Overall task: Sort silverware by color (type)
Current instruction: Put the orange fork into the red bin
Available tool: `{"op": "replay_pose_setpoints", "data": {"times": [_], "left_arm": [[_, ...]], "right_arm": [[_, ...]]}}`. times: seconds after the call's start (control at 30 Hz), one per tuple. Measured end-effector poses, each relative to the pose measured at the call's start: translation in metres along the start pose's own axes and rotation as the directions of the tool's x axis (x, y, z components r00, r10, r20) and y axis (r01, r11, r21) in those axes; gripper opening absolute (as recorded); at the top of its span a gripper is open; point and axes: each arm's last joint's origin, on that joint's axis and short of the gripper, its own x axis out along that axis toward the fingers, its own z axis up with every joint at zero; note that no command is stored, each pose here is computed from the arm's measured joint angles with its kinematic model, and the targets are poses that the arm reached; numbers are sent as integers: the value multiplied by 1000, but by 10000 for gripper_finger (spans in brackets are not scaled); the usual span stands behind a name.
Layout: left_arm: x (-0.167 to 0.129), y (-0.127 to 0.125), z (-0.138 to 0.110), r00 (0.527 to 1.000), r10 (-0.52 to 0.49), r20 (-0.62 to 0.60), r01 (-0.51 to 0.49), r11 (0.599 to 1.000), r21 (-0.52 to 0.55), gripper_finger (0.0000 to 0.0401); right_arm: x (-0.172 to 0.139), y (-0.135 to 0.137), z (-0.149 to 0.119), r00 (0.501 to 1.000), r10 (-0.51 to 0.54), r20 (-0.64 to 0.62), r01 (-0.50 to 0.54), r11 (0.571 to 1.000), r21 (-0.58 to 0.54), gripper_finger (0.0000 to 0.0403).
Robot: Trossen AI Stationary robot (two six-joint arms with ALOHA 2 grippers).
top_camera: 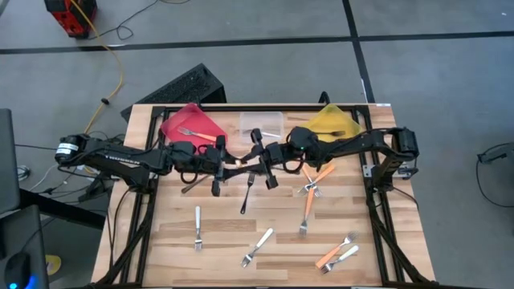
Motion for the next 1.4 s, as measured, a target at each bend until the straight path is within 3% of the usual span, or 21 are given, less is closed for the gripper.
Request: {"op": "replay_pose_setpoints", "data": {"times": [0.2, 0.6, 0.73, 0.9, 1.13, 1.4], "left_arm": [[0, 0, -1, 1000, -2, -9, 2, 1000, 22, 18], [0, -3, -2, 999, 31, -14, -30, 999, 15, 38], [0, -5, -6, 998, 30, -57, -27, 999, 46, 64], [-5, -6, -7, 994, 25, -105, -14, 995, 100, 131], [-26, -3, 4, 987, 114, -112, -102, 989, 110, 225], [-67, 2, 17, 951, 277, -139, -269, 960, 77, 249]], "right_arm": [[-1, -2, -1, 1000, -9, -10, 9, 1000, 28, 101], [-2, -4, -2, 999, -25, -22, 25, 999, 23, 99], [-2, -3, -3, 999, -20, -33, 21, 999, 25, 98], [-3, -5, -5, 999, -19, -45, 21, 999, 34, 98], [-3, -5, -7, 997, -23, -72, 27, 999, 45, 98], [-5, -9, -11, 993, -36, -109, 43, 997, 70, 98]]}}
